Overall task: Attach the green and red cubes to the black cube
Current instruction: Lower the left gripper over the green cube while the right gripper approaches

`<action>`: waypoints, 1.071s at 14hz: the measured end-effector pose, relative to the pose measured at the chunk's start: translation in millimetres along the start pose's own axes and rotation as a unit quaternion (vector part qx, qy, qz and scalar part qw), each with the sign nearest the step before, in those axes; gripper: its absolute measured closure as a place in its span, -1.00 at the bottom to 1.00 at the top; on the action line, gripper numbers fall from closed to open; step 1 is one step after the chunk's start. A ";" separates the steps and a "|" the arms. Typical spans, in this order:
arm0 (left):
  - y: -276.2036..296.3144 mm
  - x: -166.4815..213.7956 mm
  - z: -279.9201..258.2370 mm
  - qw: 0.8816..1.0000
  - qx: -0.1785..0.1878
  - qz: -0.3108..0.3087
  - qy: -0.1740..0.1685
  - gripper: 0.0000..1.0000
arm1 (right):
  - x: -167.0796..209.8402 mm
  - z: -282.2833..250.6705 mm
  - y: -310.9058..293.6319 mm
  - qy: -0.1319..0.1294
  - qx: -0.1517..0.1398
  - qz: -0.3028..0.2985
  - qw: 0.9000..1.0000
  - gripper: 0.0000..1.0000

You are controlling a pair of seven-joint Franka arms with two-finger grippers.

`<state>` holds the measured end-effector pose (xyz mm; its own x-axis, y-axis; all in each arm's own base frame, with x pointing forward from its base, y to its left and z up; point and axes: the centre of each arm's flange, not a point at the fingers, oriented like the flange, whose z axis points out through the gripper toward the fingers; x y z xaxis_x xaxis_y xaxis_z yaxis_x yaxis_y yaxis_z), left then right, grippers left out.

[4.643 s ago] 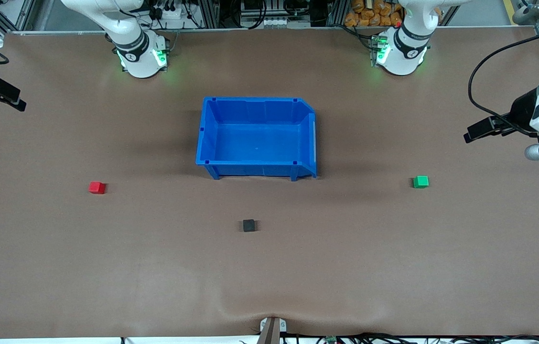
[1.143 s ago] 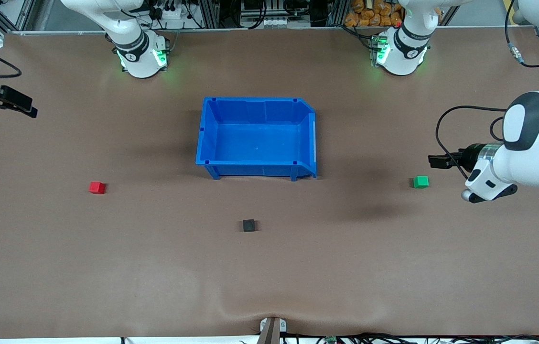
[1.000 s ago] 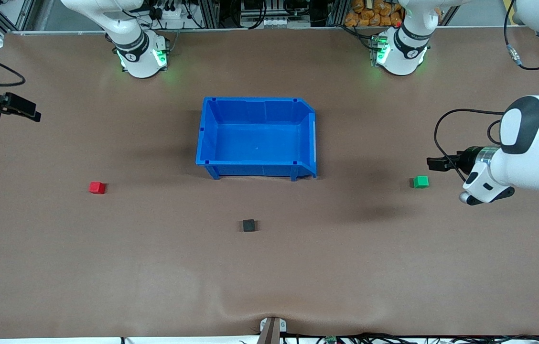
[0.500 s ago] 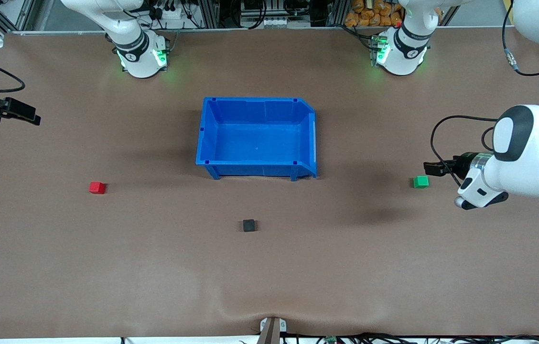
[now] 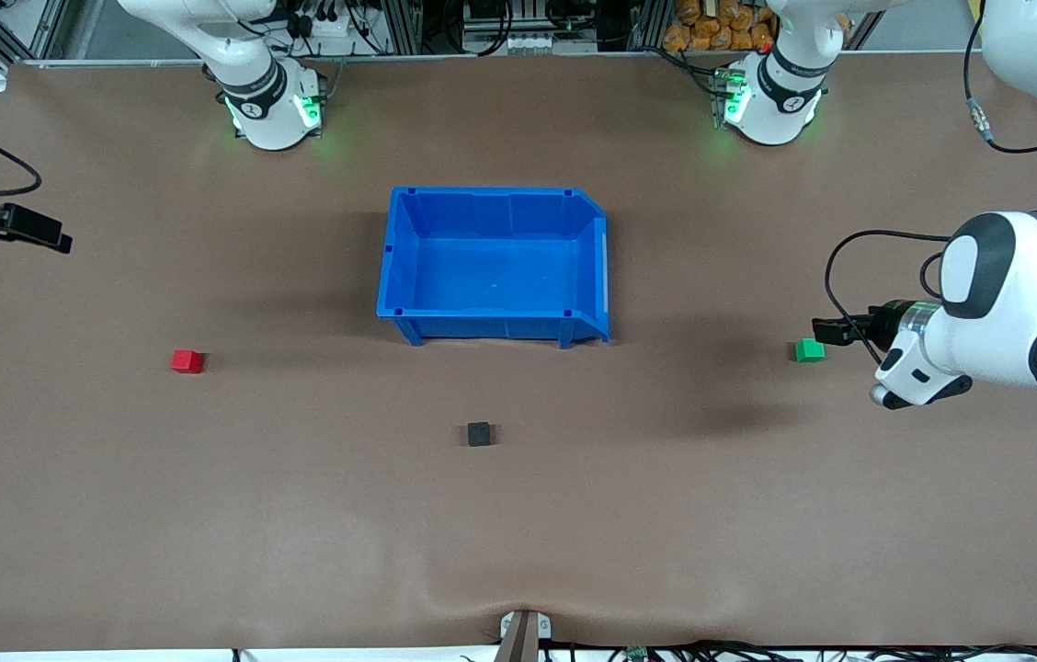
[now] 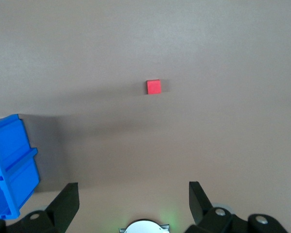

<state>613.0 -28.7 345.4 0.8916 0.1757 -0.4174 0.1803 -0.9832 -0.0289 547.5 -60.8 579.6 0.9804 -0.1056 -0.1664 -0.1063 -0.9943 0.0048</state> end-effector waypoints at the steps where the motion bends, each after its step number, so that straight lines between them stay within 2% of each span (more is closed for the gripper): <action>1: 0.2 1.4 1.9 1.000 0.000 0.000 0.000 -1.00 | 2.7 3.0 -1.5 -0.001 -0.001 -0.001 1.000 -1.00; 8: 13.9 17.4 27.0 1.000 0.002 0.008 0.001 -1.00 | 5.0 5.6 -2.0 -0.003 -0.001 -0.001 1.000 -1.00; 12: 18.1 23.8 39.9 1.000 0.025 0.017 0.002 -1.00 | 5.4 6.2 -0.8 -0.003 -0.001 0.000 1.000 -1.00; 15: 17.5 28.0 45.8 0.999 0.027 0.017 0.003 -1.00 | 9.2 9.6 -2.6 -0.003 -0.001 -0.002 1.000 -1.00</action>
<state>622.1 -43.3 291.7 0.8990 0.1416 -0.4143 0.1263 -0.9899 -0.0643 555.2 -59.1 568.7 0.9798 -0.1024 -0.1715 -0.1028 -0.9947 0.0070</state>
